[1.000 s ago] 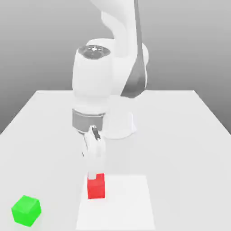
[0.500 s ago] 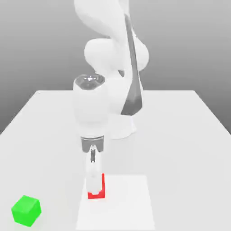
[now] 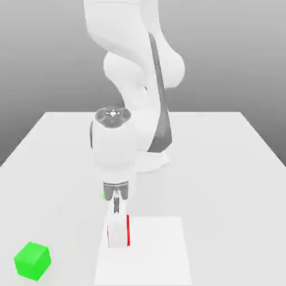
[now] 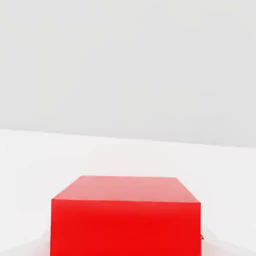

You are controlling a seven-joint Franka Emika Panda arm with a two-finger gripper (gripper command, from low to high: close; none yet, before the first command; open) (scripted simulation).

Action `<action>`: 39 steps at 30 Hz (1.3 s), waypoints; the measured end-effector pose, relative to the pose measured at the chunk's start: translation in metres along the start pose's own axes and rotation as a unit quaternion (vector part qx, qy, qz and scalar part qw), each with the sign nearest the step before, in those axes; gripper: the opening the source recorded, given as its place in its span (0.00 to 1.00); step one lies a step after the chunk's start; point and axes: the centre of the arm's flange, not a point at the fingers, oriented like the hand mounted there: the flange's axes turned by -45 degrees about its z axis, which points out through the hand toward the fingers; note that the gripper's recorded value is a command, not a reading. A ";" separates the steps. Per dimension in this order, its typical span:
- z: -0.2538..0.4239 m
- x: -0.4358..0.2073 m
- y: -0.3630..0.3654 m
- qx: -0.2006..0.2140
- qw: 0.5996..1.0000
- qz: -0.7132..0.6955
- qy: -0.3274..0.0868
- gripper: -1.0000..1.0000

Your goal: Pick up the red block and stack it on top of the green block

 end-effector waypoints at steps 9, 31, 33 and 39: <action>-0.037 0.000 -0.001 0.001 1.000 -0.001 0.001 0.00; -0.081 0.146 -0.053 0.002 1.000 -0.002 -0.008 0.00; -0.082 0.167 -0.055 -0.002 1.000 -0.002 -0.003 0.00; -0.024 0.186 -0.055 -0.007 1.000 -0.002 0.001 1.00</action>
